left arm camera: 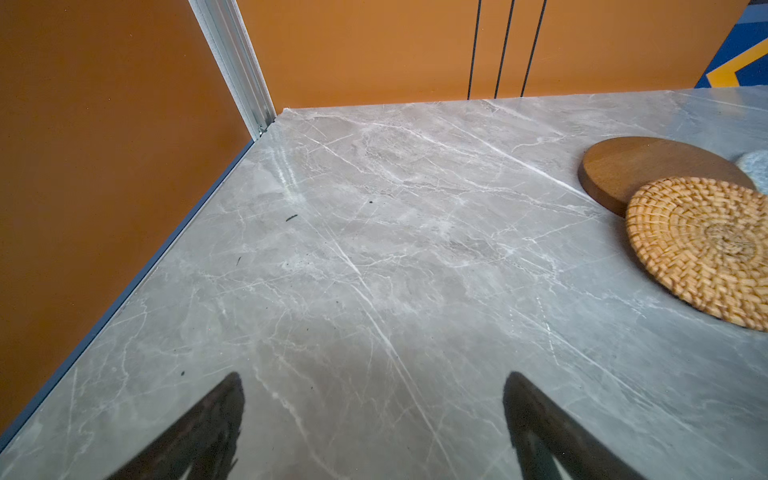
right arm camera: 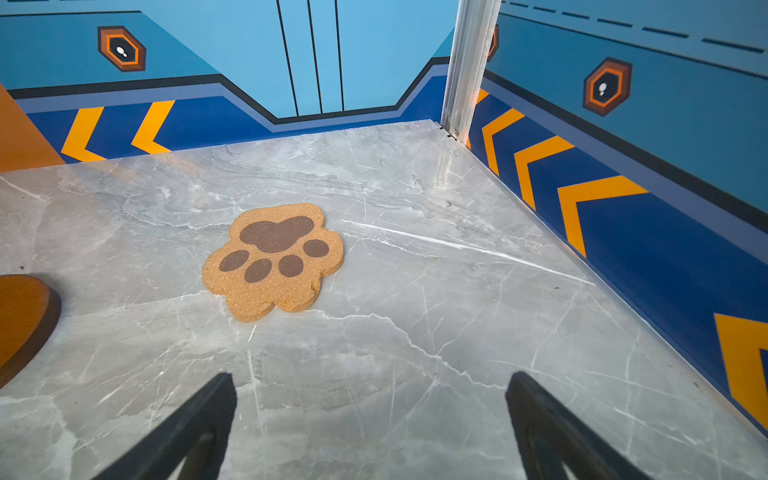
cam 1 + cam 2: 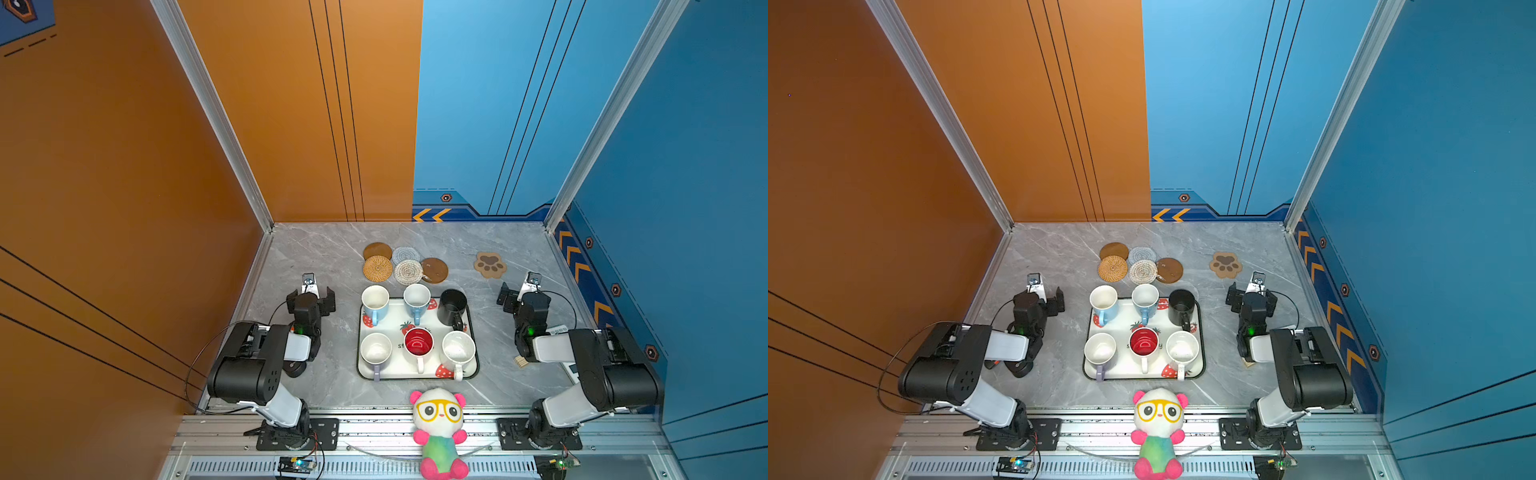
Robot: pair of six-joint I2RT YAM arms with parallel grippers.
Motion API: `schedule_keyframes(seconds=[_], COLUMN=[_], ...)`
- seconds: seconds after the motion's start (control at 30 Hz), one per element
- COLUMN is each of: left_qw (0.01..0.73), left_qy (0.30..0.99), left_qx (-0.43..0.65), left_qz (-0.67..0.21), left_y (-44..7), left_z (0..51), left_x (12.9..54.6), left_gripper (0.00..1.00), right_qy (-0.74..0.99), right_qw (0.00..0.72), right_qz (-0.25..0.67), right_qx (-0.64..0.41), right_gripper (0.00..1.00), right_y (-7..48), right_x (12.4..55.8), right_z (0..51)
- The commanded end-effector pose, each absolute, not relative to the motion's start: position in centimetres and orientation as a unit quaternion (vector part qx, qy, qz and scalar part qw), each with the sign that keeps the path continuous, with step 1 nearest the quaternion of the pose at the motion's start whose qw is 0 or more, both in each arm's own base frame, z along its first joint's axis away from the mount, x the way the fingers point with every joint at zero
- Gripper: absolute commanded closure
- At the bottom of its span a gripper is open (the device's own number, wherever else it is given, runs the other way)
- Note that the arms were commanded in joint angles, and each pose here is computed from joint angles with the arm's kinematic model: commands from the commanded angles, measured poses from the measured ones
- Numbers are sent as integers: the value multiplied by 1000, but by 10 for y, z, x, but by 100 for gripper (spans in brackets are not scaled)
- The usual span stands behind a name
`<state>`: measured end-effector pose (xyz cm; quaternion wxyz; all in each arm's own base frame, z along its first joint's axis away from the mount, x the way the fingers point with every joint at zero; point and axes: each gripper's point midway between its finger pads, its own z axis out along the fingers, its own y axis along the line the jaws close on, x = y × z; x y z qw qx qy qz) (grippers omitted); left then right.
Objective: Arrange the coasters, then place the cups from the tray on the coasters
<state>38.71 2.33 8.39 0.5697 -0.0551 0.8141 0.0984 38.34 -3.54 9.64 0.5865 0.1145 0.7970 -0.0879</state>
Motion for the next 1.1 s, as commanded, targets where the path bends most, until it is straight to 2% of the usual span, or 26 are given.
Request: schedule_keyframes(seconds=[0.0, 1.07], left_qw=[578, 578], left_qy=[808, 808], left_qx=[-55, -55], left_qz=[94, 94], left_y=[23, 23], left_z=[93, 93], left_x=[392, 392], left_gripper=[2, 2], right_qy=[801, 801], right_qw=[584, 584], right_qz=[-87, -86], right_qx=[101, 100], right_gripper=[0, 0], right_y=[-32, -31], right_x=[387, 388], right_z=[96, 96])
